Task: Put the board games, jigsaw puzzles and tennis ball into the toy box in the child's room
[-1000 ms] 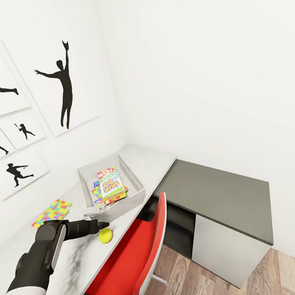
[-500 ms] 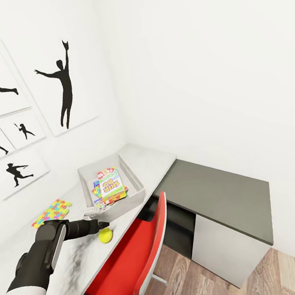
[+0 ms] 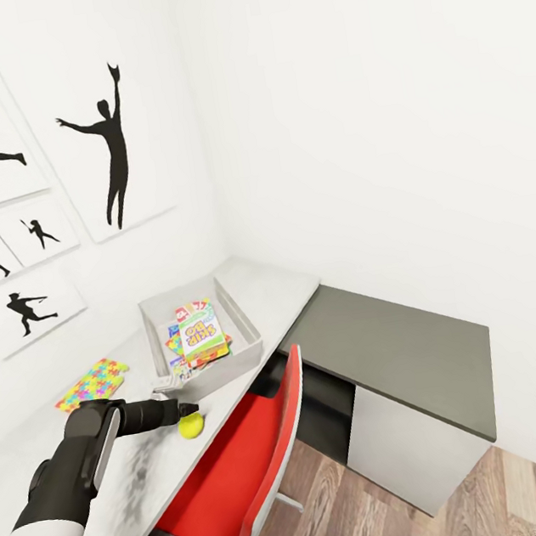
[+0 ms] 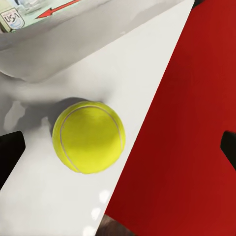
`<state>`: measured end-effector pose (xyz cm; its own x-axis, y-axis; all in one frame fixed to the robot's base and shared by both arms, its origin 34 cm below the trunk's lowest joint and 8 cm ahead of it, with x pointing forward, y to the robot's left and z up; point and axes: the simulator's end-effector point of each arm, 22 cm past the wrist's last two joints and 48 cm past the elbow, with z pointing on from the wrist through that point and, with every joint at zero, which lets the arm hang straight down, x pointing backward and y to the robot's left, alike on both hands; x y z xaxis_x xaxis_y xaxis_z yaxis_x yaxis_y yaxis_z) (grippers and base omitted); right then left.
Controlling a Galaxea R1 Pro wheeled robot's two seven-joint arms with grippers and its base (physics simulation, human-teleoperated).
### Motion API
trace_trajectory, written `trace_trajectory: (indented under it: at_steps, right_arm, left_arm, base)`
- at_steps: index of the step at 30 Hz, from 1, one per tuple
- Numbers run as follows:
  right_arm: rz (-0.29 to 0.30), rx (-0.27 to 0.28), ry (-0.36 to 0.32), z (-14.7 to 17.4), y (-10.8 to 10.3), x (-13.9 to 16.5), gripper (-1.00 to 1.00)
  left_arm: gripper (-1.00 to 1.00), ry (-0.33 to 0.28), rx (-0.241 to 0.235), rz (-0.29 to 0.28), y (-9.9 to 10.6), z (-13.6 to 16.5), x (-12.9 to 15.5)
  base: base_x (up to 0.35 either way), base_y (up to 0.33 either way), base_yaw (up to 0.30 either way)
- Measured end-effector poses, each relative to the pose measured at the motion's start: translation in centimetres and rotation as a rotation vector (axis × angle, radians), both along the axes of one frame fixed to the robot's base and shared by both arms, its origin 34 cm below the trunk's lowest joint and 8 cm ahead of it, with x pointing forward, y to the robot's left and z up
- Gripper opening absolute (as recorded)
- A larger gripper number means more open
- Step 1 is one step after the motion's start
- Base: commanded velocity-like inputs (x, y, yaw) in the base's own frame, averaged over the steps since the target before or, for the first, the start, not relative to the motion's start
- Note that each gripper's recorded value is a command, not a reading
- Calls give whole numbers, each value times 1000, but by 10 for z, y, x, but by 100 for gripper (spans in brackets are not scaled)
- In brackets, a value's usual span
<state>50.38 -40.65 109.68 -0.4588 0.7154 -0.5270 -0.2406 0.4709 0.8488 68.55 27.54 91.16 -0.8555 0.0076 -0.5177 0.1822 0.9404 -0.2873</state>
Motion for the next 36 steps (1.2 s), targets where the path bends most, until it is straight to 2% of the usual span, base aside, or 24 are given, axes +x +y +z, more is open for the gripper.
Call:
trace_trajectory:
  at_steps: [36]
  right_arm:
    - [0,1,59,-23,0,5,100]
  left_arm:
    - [100,58,14,11,4,-35,-5]
  base:
    - [0,0,0]
